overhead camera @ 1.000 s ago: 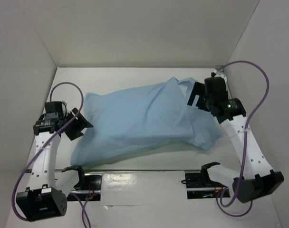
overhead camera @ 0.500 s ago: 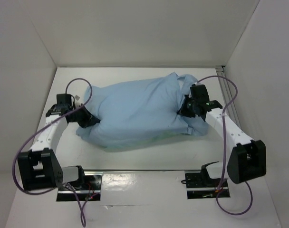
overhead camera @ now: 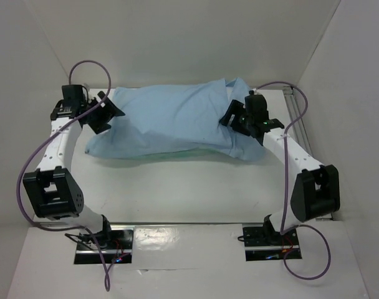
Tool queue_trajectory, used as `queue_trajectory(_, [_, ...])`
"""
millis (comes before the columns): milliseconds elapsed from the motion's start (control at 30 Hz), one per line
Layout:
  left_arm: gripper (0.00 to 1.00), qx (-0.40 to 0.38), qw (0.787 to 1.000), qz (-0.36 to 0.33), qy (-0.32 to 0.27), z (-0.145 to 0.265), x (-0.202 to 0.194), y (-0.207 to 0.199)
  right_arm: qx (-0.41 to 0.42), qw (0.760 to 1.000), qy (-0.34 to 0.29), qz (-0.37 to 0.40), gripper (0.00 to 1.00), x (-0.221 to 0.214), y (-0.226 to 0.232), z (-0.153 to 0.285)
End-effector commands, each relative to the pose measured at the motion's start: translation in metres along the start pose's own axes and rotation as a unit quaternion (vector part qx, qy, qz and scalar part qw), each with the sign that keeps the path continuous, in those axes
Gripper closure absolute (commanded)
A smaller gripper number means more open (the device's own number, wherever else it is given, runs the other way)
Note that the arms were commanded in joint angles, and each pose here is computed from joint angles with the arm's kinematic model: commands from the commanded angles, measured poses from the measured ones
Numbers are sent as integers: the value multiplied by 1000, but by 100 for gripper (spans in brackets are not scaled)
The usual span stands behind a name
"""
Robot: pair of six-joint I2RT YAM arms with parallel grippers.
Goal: Put the pillow into the pillowcase
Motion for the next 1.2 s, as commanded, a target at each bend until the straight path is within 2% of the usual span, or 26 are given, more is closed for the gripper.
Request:
queue_trajectory(0, [7,62,998,-3,-31,48,-5,15,51,994,-96,24,14,48,39,59])
queue_trajectory(100, [5,128,988,21,-87,77,-6,45,50,991,-124,28,9,61,44,99])
queue_trajectory(200, [3,193,972,57,-123,88,-11,81,39,989,-141,23,8,63,38,128])
queue_trajectory(267, [1,211,967,75,-118,88,-17,99,13,989,-149,20,6,62,30,139])
queue_trajectory(300, [0,220,967,91,-92,80,-28,113,-1,989,-148,13,6,60,25,142])
queue_trajectory(500, [0,183,967,177,1,40,-61,168,-101,988,-114,-8,4,21,-18,158])
queue_trajectory(733, [0,121,975,179,-52,16,-37,166,-151,985,-80,-27,1,-9,-43,167])
queue_trajectory(900, [0,81,977,195,-34,-5,-33,167,-170,983,-54,-52,1,-33,-60,165])
queue_trajectory(933, [3,61,978,194,-39,-8,-28,163,-164,983,-55,-62,1,-35,-61,165])
queue_trajectory(967, [7,45,980,190,-38,-9,-28,161,-167,981,-56,-75,1,-37,-70,161])
queue_trajectory(1067, [45,8,981,193,-27,-16,-30,157,-151,983,-37,-96,1,-39,-81,155])
queue_trajectory(1100, [63,3,981,193,-24,-16,-30,156,-149,983,-32,-105,1,-41,-85,150])
queue_trajectory(1133, [91,3,981,193,-24,-16,-30,156,-134,985,-25,-105,1,-41,-85,148])
queue_trajectory(1167, [100,-3,981,190,-25,-14,-25,151,-137,984,-26,-113,1,-39,-92,146])
Point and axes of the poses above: each gripper's point midway between its finger pads, its own z axis back along the fingers, its own y axis along the line the jaws close on, x = y × z, the point moved 5 cm from there along z, back along the fingers, and after that the axes turned 2 degrees about z, right-handed, at the moved point
